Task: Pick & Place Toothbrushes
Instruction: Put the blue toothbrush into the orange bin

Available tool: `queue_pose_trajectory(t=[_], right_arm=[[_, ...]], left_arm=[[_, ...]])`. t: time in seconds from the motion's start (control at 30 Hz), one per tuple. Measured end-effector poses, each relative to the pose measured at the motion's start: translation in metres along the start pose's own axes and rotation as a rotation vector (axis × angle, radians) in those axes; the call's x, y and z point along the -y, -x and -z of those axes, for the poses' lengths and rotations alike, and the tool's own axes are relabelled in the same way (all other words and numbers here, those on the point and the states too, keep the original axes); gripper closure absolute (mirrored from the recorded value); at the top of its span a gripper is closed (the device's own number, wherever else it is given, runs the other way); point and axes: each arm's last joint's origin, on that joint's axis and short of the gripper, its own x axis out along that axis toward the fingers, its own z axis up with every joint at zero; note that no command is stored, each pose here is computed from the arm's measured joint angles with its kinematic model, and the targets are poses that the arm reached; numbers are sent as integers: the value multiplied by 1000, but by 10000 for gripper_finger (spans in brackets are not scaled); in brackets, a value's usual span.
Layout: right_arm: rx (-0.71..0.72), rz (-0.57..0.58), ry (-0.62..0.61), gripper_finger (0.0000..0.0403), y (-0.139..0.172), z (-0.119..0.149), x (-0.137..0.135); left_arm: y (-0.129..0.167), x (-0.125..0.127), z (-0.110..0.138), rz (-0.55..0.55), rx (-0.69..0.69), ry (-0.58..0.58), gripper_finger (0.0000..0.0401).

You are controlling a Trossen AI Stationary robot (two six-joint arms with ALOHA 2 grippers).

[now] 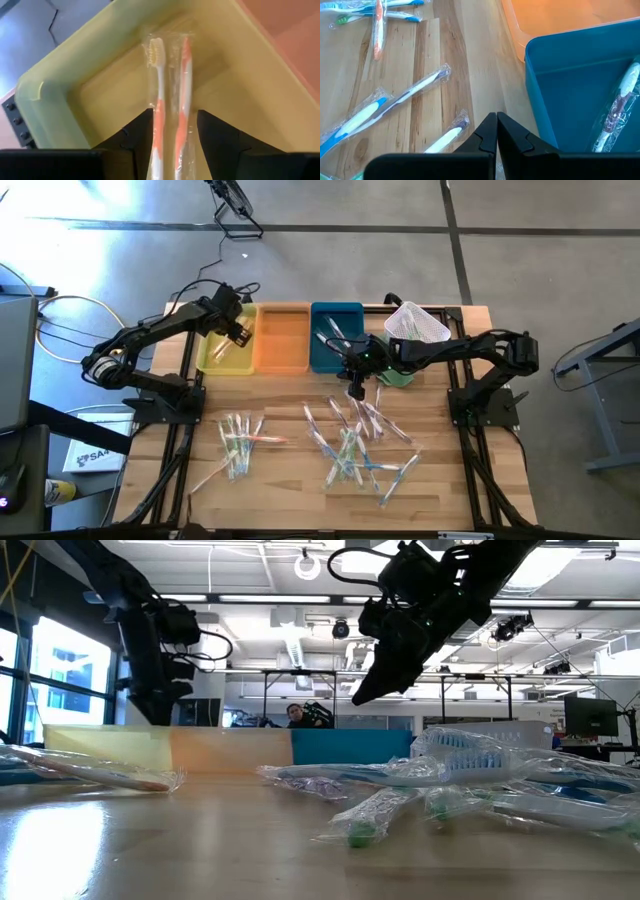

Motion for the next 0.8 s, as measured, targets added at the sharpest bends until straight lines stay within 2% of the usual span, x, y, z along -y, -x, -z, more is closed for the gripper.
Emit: queue_pose_trajectory(t=[0.17,0.33,0.6,0.8], right_arm=[[0,0,1,398,0,0,0],[3,0,2,398,0,0,0],[1,0,2,398,0,0,0],[-1,0,2,398,0,0,0]], left_arm=[[4,18,-1,42,19,-117,254],[13,41,-9,43,114,-267,254],[53,75,-33,74,258,-531,254],[78,99,-30,125,262,-750,254]])
